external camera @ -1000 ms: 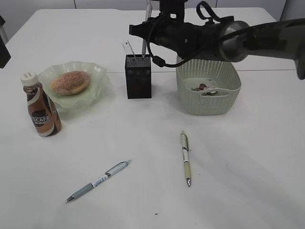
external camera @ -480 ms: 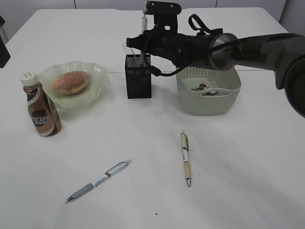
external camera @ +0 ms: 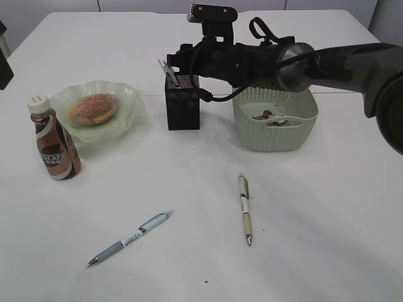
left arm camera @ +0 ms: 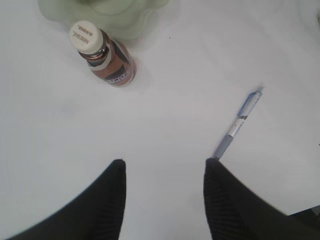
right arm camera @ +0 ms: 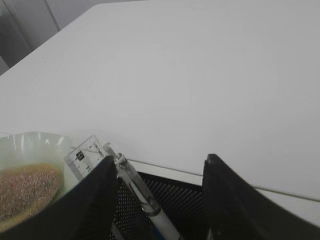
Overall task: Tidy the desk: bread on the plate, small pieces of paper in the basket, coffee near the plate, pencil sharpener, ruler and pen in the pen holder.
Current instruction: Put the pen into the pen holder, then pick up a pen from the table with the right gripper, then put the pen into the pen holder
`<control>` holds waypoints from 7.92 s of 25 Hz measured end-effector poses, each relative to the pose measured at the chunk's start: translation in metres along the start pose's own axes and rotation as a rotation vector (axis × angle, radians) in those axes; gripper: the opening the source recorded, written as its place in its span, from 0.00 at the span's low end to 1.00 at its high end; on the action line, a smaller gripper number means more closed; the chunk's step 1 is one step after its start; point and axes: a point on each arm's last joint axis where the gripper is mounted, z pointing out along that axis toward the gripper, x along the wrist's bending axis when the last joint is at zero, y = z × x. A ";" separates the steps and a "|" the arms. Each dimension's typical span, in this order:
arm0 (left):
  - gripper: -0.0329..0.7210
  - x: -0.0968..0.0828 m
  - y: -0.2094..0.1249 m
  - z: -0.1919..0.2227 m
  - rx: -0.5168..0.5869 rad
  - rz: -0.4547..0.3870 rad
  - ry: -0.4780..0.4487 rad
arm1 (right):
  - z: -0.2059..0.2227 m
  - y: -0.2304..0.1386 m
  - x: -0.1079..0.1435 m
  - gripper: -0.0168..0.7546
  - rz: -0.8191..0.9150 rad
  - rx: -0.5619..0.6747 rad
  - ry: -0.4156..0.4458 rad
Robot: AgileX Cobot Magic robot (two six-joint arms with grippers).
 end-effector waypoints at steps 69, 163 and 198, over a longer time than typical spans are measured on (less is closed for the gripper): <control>0.53 -0.006 -0.001 0.000 0.011 -0.025 -0.071 | -0.108 -0.106 -0.002 0.55 0.204 1.408 -0.149; 0.53 -0.003 -0.001 0.000 0.006 -0.016 -0.037 | -0.082 0.046 0.014 0.10 -0.160 -0.242 0.049; 0.53 -0.004 -0.001 0.000 0.006 -0.016 -0.039 | -0.017 -0.002 0.005 0.47 -0.138 -0.062 0.028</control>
